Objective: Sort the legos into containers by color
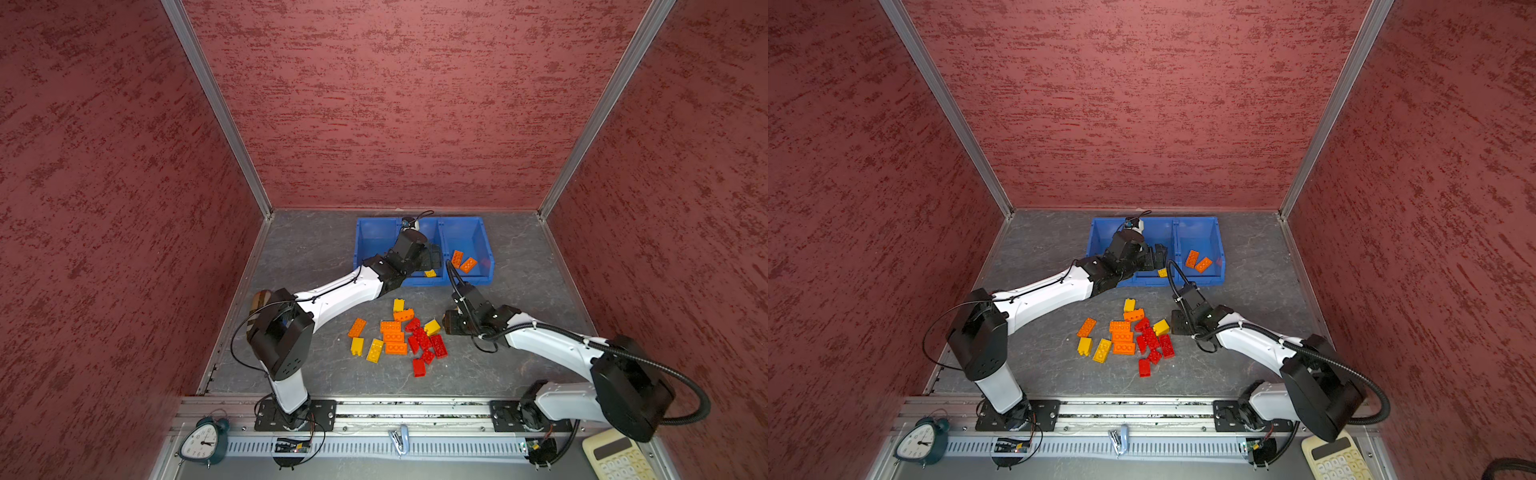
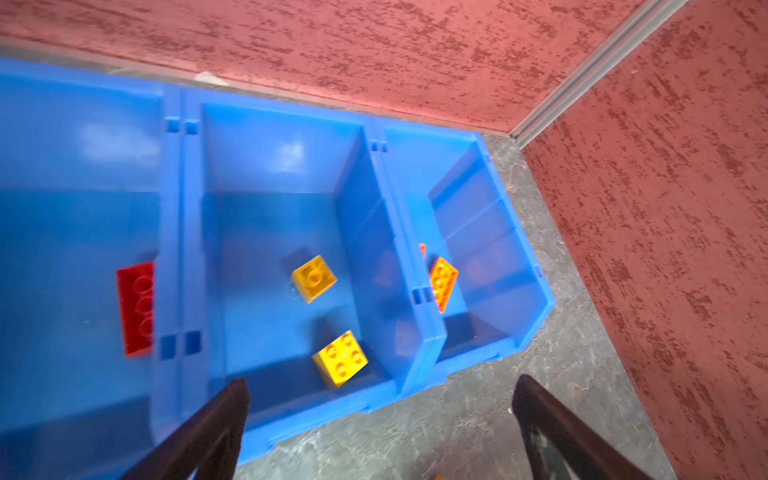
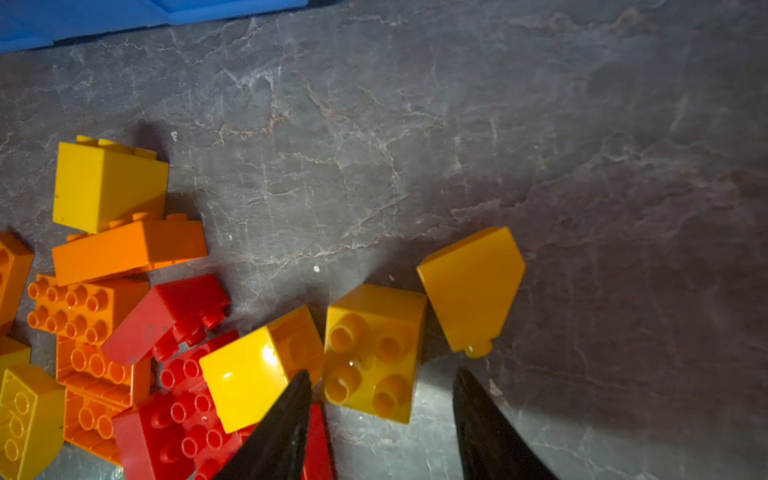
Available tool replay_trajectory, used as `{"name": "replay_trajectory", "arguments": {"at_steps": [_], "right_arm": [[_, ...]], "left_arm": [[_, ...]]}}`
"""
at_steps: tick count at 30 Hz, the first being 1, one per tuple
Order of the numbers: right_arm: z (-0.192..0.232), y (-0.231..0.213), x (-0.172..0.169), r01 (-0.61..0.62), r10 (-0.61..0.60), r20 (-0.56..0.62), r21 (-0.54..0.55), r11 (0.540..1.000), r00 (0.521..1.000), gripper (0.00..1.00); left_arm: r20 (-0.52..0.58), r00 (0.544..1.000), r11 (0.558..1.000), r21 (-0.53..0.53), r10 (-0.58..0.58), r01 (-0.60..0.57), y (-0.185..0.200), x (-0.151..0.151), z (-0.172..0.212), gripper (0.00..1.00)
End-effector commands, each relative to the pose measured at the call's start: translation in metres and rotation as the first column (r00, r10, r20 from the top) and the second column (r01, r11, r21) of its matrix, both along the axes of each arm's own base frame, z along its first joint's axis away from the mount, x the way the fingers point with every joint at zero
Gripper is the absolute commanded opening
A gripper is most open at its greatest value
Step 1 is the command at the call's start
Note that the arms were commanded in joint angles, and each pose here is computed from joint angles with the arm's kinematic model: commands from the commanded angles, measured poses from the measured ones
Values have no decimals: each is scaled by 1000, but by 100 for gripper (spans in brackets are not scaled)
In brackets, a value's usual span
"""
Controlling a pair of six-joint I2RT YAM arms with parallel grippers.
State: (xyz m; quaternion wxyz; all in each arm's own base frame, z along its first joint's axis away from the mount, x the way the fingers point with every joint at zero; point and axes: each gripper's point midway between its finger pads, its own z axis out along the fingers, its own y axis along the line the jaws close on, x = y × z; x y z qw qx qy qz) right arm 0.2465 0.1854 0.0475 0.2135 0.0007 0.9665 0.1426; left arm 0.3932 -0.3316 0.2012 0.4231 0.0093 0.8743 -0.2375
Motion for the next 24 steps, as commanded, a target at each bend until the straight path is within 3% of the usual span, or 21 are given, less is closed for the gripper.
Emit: {"name": "replay_trajectory", "arguments": {"at_steps": [1,13,19,24], "right_arm": [[6,-1,10,36,-35,27,-27,999,999,50],[-9,3,13,-13,13,0,-91,996,1000,42],[-1,5,18,-59,63,30,-117,991,998,37],[24,13,25,-70,77,106,-68,995,991,34]], "left_arm": [[9,998,998,-18,66,-66,17,-2,6,99],[1,994,994,9,110,-110,54,-28,-3,99],[17,995,995,17,99,-99,60,-35,-3,99],[43,996,997,23,73,-74,60,-37,0,99]]}}
